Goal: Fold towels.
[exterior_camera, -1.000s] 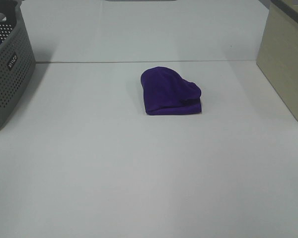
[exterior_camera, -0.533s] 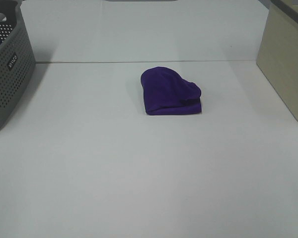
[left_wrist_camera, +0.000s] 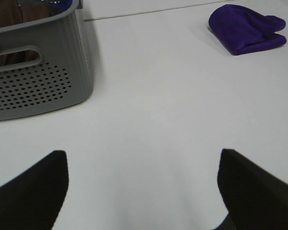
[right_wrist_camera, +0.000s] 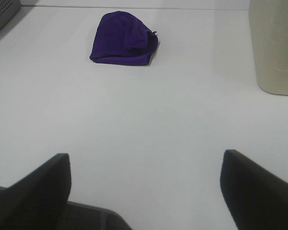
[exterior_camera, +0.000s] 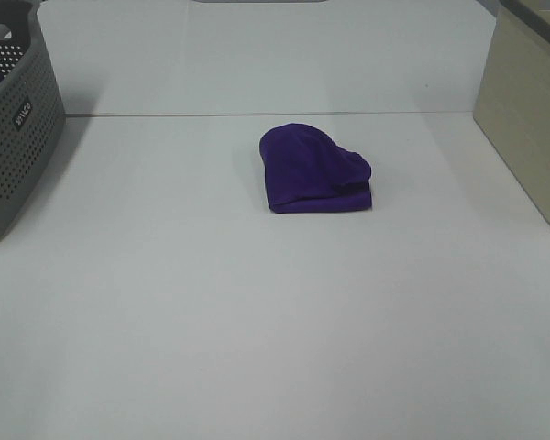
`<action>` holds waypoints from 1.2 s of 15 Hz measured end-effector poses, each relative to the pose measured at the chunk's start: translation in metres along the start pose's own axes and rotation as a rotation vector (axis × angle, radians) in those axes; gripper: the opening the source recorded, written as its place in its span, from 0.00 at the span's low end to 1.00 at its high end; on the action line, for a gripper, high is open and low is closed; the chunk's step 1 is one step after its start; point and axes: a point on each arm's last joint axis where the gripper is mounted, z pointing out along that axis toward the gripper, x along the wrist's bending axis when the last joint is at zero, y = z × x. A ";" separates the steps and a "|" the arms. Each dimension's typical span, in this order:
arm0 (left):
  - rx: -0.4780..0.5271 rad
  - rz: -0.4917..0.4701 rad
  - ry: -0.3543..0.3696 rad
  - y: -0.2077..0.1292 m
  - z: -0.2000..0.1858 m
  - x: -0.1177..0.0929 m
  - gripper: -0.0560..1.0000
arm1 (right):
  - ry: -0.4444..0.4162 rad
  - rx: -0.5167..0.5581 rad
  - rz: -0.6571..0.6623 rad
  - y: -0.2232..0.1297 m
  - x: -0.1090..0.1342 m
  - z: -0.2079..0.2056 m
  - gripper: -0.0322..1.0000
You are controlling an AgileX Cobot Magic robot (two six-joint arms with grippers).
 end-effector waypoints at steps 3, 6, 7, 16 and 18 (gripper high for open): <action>-0.002 -0.001 -0.002 0.000 0.000 0.000 0.79 | -0.001 0.000 0.000 0.000 0.000 0.000 0.83; -0.004 -0.022 0.028 0.000 0.000 -0.001 0.79 | -0.003 -0.001 -0.002 0.000 0.000 0.000 0.83; -0.004 -0.039 0.062 0.000 0.000 -0.001 0.79 | -0.012 0.000 -0.009 0.000 -0.001 0.000 0.83; -0.005 -0.076 0.140 0.001 0.001 -0.002 0.79 | -0.033 0.001 -0.027 0.000 -0.003 0.000 0.83; -0.005 -0.076 0.140 0.001 0.001 -0.002 0.79 | -0.033 0.001 -0.027 0.000 -0.003 0.000 0.83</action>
